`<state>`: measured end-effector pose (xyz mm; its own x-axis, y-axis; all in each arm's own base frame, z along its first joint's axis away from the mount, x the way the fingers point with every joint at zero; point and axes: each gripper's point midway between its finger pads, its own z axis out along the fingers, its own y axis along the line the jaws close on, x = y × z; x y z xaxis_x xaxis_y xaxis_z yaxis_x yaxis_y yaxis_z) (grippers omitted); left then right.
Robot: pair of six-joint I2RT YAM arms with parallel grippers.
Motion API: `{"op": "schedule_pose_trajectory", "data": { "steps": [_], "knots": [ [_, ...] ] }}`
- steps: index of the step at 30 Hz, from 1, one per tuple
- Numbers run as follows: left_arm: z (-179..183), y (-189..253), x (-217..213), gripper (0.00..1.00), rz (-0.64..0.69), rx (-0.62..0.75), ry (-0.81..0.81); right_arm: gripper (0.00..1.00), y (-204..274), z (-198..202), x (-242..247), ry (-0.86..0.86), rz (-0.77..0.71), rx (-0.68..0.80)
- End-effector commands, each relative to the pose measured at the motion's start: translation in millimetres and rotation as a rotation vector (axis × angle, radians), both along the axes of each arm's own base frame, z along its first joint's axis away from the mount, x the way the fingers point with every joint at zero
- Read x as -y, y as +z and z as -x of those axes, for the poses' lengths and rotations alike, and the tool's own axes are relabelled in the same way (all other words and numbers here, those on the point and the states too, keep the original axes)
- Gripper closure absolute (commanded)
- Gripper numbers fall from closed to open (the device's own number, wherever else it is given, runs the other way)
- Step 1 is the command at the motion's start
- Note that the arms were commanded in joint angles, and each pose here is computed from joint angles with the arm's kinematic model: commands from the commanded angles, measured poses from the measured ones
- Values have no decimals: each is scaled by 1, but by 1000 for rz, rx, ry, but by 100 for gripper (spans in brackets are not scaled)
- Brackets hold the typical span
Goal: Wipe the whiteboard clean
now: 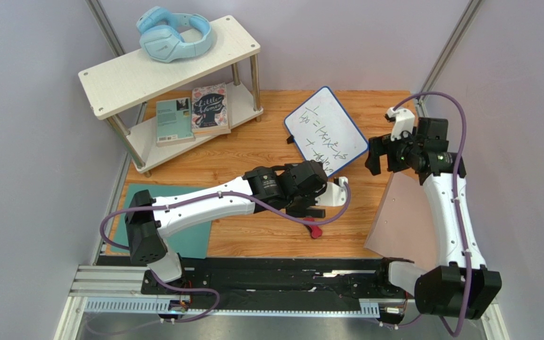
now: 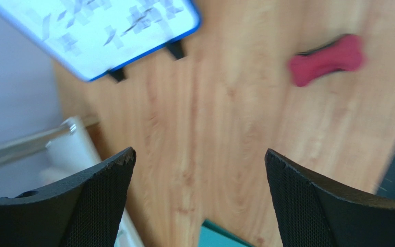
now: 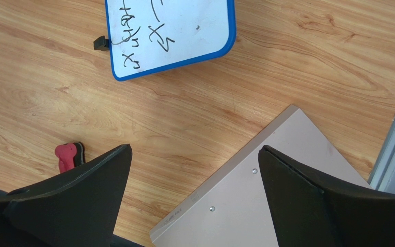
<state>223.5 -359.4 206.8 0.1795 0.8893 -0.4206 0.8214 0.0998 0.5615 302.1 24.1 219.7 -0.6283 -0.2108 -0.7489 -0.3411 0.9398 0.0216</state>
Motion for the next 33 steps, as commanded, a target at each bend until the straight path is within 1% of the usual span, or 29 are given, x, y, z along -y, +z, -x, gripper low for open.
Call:
{"op": "schedule_pose_trajectory", "data": {
  "steps": [1, 3, 5, 6, 8, 12, 20, 26, 30, 33],
  "knots": [
    [72, -16, 15, 1, 23, -330, -310, 0, 16, -9, -7, 101, -162, -1],
    [73, -30, 21, 1, -7, -367, -292, 0, 13, -21, 4, 79, -216, -48],
    [71, -37, 23, 1, -40, -392, -274, 0, 22, -29, 6, 88, -287, -59],
    [72, -49, 26, 1, -69, -418, -271, 0, 17, -36, 15, 61, -317, -87],
    [70, -57, 31, 1, -88, -426, -273, 0, 17, -42, 18, 54, -350, -106],
    [71, -74, 42, 1, -106, -443, -311, 0, 20, -54, 26, 31, -355, -101],
    [68, -114, 56, 1, -178, -492, -323, 0, 1, -60, 28, 12, -378, -154],
    [64, -131, 67, 5, -206, -499, -336, 0, -4, -61, 28, -2, -385, -159],
    [60, -141, 69, 11, -233, -500, -327, 0, -7, -62, 29, -12, -387, -167],
    [59, -149, 70, 13, -253, -501, -323, 0, -8, -62, 29, -15, -389, -171]
  ]
}}
